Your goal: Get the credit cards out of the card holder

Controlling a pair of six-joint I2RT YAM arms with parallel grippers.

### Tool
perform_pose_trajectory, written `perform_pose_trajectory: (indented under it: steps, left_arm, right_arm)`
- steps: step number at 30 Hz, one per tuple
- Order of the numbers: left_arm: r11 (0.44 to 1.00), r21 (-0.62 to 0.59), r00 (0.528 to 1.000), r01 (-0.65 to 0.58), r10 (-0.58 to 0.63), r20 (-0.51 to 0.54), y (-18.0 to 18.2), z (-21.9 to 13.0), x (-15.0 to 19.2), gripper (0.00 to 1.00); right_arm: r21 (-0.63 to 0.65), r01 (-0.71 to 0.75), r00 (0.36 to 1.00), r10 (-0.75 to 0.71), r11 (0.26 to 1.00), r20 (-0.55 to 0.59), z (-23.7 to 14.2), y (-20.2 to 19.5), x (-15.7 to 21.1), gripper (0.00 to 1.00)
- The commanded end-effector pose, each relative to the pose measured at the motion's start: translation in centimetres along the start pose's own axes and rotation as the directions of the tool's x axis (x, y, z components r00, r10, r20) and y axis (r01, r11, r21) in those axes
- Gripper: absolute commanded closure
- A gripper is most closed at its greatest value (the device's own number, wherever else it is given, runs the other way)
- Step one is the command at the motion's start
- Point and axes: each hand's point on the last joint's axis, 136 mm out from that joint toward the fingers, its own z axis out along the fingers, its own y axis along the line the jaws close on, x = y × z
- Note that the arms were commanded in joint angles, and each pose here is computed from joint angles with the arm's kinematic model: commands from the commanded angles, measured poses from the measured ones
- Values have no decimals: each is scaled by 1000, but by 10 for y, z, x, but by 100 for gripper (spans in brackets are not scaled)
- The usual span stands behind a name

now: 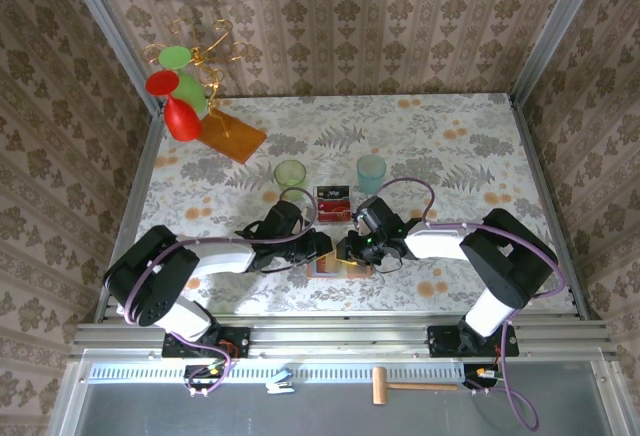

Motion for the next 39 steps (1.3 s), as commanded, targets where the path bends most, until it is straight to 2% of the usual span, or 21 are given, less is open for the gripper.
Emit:
perform_pose_trajectory:
  steps: [1, 11, 16, 23, 39]
  left_arm:
    - [1000, 20, 1000, -15, 16, -15, -8, -1, 2, 74]
    - [996, 36, 996, -76, 78, -40, -33, -5, -4, 71]
    - [994, 45, 993, -102, 104, -58, -46, -1, -4, 64]
    - [991, 50, 987, -122, 126, -98, -58, 14, -1, 58]
    - [992, 67, 983, -110, 118, -141, -64, 44, 3, 57]
  right_arm:
    - [35, -22, 999, 20, 999, 37, -14, -3, -3, 73]
    - [64, -13, 986, 2, 998, 169, -76, -4, -25, 72]
    - [67, -20, 978, 6, 998, 209, -96, -9, -28, 71]
    - [66, -28, 972, 12, 997, 235, -107, -15, -26, 71]
    - [79, -28, 972, 9, 996, 234, -109, -24, -18, 70]
